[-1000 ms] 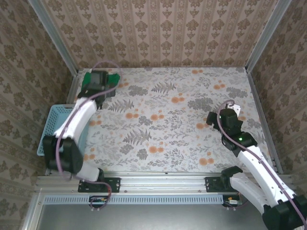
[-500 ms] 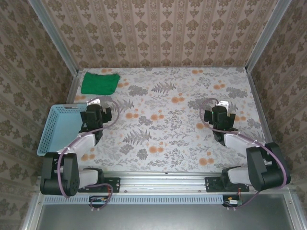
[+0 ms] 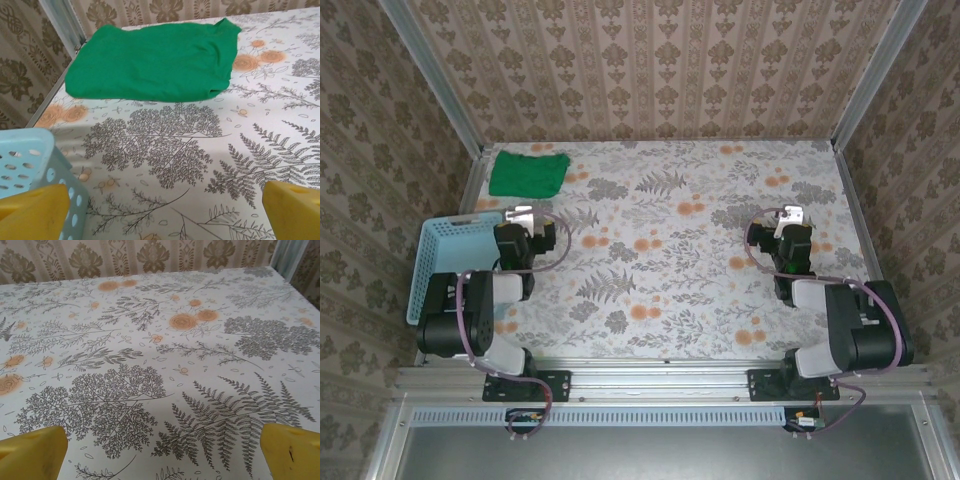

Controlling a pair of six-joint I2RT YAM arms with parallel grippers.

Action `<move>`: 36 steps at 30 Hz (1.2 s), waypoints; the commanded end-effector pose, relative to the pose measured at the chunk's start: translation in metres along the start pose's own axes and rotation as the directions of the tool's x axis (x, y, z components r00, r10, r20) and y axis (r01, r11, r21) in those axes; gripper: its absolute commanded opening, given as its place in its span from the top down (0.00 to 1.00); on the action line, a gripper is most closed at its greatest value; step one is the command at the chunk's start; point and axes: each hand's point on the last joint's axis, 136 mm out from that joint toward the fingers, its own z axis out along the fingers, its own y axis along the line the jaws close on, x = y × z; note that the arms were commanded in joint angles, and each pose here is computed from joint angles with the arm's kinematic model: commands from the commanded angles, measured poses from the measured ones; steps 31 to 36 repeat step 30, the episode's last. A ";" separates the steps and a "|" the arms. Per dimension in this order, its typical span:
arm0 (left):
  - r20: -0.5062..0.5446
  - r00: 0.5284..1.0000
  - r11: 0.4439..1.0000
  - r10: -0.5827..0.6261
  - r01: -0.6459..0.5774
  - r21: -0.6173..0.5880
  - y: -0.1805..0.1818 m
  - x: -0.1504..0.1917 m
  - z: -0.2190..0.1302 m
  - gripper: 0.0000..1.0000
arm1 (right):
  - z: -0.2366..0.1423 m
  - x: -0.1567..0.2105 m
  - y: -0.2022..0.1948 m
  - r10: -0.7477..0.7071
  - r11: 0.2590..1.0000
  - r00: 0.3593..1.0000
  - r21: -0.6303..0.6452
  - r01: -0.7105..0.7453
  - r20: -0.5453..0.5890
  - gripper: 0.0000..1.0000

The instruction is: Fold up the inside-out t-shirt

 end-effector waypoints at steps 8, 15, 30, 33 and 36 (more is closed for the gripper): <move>0.018 1.000 0.998 0.022 -0.024 0.066 -0.012 0.003 -0.001 0.00 | 0.013 -0.002 0.012 -0.001 0.998 1.000 -0.055 0.002 0.013 0.00; 0.020 1.000 0.998 0.021 -0.022 0.063 -0.011 0.002 -0.001 0.00 | 0.014 -0.001 0.012 -0.027 0.999 1.000 -0.023 0.028 0.011 0.00; 0.012 1.000 1.000 0.003 -0.003 0.007 -0.002 0.003 0.000 0.00 | 0.014 0.000 0.017 -0.043 0.998 0.999 -0.045 0.043 0.014 0.00; 0.012 1.000 1.000 0.003 -0.003 0.007 -0.002 0.003 0.000 0.00 | 0.014 0.000 0.017 -0.043 0.998 0.999 -0.045 0.043 0.014 0.00; 0.012 1.000 1.000 0.003 -0.003 0.007 -0.002 0.003 0.000 0.00 | 0.014 0.000 0.017 -0.043 0.998 0.999 -0.045 0.043 0.014 0.00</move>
